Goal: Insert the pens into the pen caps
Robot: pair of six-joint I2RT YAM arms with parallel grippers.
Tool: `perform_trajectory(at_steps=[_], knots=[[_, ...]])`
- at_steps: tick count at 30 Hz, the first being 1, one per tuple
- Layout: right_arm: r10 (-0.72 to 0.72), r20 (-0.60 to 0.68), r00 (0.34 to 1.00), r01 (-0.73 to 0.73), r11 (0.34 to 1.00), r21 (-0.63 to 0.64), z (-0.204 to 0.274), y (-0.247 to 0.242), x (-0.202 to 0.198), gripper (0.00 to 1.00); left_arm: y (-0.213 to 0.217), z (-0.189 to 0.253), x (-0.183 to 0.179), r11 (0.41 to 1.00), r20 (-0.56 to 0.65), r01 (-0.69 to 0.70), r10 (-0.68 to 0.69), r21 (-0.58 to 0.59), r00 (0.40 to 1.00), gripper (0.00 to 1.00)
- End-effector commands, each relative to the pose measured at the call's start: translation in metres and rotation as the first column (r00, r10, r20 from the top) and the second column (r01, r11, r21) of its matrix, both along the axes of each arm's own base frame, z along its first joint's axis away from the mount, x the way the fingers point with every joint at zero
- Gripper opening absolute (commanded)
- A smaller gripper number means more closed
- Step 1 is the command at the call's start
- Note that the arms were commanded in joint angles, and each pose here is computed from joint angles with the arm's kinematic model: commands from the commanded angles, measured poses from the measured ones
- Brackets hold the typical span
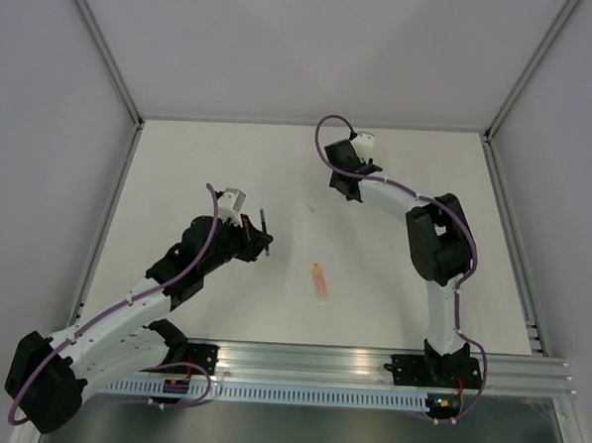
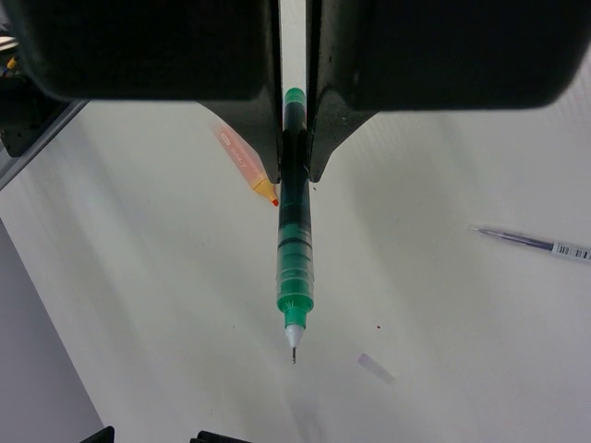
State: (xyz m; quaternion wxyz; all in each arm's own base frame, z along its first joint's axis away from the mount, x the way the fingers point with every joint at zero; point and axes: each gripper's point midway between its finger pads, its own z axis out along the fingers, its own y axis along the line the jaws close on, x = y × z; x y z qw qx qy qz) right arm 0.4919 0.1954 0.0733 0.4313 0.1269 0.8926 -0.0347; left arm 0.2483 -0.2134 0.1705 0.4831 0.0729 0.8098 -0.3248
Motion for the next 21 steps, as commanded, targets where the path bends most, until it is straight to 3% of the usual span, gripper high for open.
perform_trajectory(at_steps=[1, 21], knots=[[-0.016, -0.024, 1.0, 0.016, 1.0, 0.026, -0.006, -0.001, 0.012, 0.55, 0.002, 0.01, 0.004, 0.999, 0.035, -0.03, 0.031, -0.03, 0.999, 0.02], [-0.035, -0.109, 0.993, 0.036, 0.999, 0.009, -0.052, -0.001, 0.015, 0.43, 0.003, 0.014, 0.003, 0.998, 0.047, -0.035, 0.037, -0.044, 0.998, 0.02]])
